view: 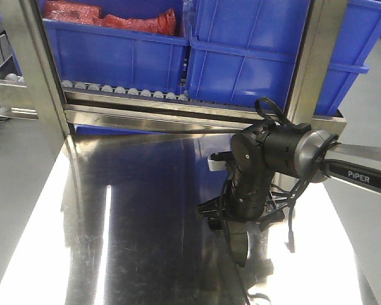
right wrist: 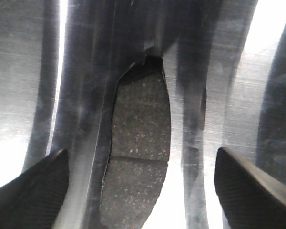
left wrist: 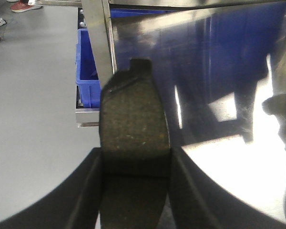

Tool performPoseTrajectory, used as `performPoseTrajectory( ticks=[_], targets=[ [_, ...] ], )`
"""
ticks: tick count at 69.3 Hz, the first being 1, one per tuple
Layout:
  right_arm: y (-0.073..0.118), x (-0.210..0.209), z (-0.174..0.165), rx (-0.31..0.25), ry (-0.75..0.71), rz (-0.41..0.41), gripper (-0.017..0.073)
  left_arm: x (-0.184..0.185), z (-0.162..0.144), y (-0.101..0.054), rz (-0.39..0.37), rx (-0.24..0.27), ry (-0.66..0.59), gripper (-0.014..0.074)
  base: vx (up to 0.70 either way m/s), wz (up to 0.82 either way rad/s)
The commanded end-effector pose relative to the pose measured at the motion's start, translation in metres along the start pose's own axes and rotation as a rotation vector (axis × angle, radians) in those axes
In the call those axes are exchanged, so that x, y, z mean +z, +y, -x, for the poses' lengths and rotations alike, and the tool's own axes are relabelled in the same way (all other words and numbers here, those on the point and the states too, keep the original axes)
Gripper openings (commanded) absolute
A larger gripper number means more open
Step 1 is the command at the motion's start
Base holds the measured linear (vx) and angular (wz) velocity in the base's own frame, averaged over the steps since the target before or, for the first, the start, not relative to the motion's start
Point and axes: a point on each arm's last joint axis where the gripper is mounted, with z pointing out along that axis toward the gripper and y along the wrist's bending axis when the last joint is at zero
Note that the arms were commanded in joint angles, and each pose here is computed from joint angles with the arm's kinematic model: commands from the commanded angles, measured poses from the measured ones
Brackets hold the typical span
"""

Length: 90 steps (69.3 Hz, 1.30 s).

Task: Move and align brake pads A on conveyor
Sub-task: 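Lower the open right gripper over the remaining brake pad, then close the right gripper on the brake pad and lift it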

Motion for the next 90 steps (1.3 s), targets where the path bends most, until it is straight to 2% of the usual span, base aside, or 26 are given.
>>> performPoseTrajectory(
  ticks=[1,23,32,38,42,52,70,80,90],
  targets=[
    [-0.002,-0.017,0.006,0.0,-0.06,0.01,0.0589,-0.004,0.014,0.0,-0.004,0.001,-0.108,-0.0006,0.0,0.0],
    [-0.001,-0.011,0.007,-0.001,-0.055,0.009,0.0586,-0.004,0.014,0.0,-0.004,0.001,-0.108,-0.0006,0.0,0.0],
    [0.0,-0.011,0.008,-0.001,-0.064,0.013,0.0533,-0.004,0.014,0.0,-0.004,0.001,-0.108,-0.0006,0.0,0.0],
    [0.0,-0.011,0.008,-0.001,-0.07,0.015,0.0445,-0.004,0.014,0.0,-0.004,0.001,-0.108,-0.0006,0.0,0.0],
    [0.0,-0.011,0.009,-0.012,-0.077,0.012,0.0342,-0.004,0.014,0.0,-0.004,0.001,-0.108,-0.0006,0.0,0.0],
    [-0.001,-0.012,0.009,-0.032,-0.08,0.003,-0.0021,-0.004,0.014,0.0,-0.004,0.001,-0.108,-0.0006,0.0,0.0],
    [-0.002,-0.022,0.01,-0.033,-0.119,0.016,-0.0012,-0.004,0.014,0.0,-0.004,0.001,-0.108,-0.0006,0.0,0.0],
    [-0.003,-0.043,0.009,-0.035,-0.188,0.037,-0.0011,-0.004,0.014,0.0,-0.004,0.001,-0.108,-0.0006,0.0,0.0],
    [-0.007,-0.075,0.006,-0.064,-0.291,0.069,-0.0011,-0.004,0.014,0.0,-0.004,0.001,-0.108,-0.0006,0.0,0.0]
  ],
)
